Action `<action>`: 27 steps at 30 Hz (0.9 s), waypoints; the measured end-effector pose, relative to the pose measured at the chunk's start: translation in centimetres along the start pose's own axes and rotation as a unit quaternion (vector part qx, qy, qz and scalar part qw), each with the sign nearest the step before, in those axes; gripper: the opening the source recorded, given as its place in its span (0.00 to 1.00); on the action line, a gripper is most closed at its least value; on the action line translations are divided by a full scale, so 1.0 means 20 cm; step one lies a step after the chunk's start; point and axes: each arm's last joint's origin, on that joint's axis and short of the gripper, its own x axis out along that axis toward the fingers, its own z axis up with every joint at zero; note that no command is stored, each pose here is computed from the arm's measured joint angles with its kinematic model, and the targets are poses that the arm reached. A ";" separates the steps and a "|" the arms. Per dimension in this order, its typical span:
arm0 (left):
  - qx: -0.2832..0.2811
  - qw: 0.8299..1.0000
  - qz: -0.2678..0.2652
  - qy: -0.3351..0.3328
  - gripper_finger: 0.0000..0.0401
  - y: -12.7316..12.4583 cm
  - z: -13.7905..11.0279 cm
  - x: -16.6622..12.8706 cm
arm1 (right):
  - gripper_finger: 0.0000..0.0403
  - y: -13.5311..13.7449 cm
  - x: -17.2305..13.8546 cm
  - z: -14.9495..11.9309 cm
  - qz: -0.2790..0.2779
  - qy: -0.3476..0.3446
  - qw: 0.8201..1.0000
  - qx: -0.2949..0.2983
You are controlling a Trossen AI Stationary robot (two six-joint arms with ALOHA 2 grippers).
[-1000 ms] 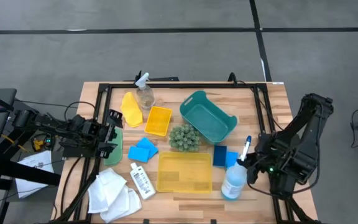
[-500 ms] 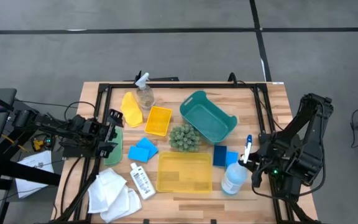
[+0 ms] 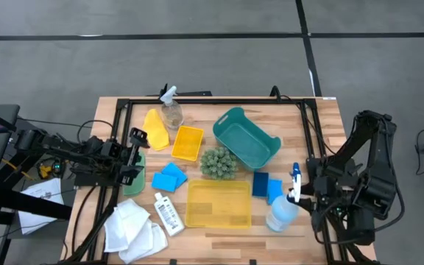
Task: Pick & Place Kitchen Items
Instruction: Put the white spray bottle into the bottom yellow bin
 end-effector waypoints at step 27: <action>0.000 1.000 0.000 0.004 0.72 0.00 0.00 0.00 | 0.27 0.13 0.09 0.16 -0.012 -0.107 0.976 -0.187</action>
